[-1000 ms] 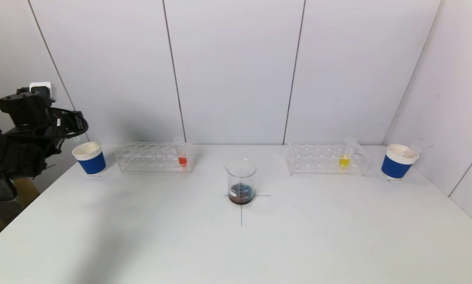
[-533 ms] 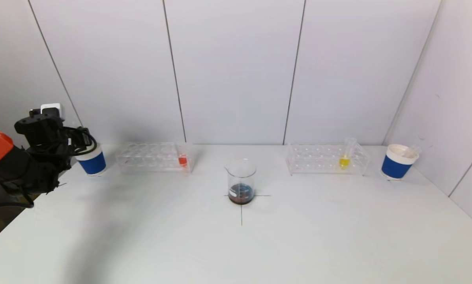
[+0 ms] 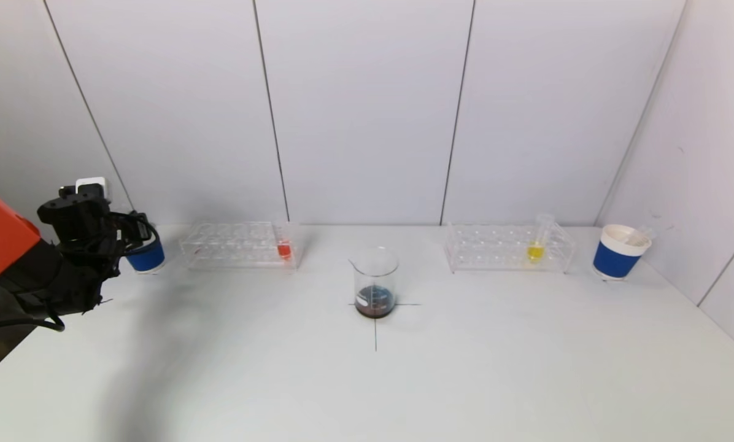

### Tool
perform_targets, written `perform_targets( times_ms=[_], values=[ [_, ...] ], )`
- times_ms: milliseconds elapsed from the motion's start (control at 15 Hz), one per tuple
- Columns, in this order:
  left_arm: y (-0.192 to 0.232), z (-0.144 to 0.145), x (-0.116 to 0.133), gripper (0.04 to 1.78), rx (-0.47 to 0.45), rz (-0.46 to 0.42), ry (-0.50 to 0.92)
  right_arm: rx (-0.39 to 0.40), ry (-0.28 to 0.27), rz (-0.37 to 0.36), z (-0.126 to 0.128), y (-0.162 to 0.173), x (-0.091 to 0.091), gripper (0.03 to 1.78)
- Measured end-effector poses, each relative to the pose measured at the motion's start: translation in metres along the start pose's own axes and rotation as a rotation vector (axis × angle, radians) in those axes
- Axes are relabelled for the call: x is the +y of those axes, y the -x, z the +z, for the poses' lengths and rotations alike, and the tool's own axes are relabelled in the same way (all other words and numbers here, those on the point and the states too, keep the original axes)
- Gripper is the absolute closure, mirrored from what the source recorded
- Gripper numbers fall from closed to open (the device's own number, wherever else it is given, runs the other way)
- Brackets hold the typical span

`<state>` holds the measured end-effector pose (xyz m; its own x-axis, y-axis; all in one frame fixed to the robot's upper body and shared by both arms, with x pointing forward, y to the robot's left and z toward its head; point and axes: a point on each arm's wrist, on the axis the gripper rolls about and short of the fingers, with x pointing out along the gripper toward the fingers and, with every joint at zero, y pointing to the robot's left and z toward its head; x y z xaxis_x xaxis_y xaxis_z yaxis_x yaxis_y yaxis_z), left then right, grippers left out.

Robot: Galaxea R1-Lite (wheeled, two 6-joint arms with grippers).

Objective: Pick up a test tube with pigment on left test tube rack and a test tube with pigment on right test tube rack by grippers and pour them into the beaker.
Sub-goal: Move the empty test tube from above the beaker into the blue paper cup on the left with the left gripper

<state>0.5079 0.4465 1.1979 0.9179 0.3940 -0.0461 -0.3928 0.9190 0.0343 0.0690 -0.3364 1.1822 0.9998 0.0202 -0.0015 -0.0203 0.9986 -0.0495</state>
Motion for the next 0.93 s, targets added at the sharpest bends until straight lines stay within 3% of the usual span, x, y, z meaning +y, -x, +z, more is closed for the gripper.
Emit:
perform_targets(
  times_ms=[933],
  values=[
    [0.0019,-0.0046,-0.0006,1.39,-0.003,-0.025,0.003,0.000,0.000,0.000,0.0000,0.0000,0.0000,0.04]
  ],
)
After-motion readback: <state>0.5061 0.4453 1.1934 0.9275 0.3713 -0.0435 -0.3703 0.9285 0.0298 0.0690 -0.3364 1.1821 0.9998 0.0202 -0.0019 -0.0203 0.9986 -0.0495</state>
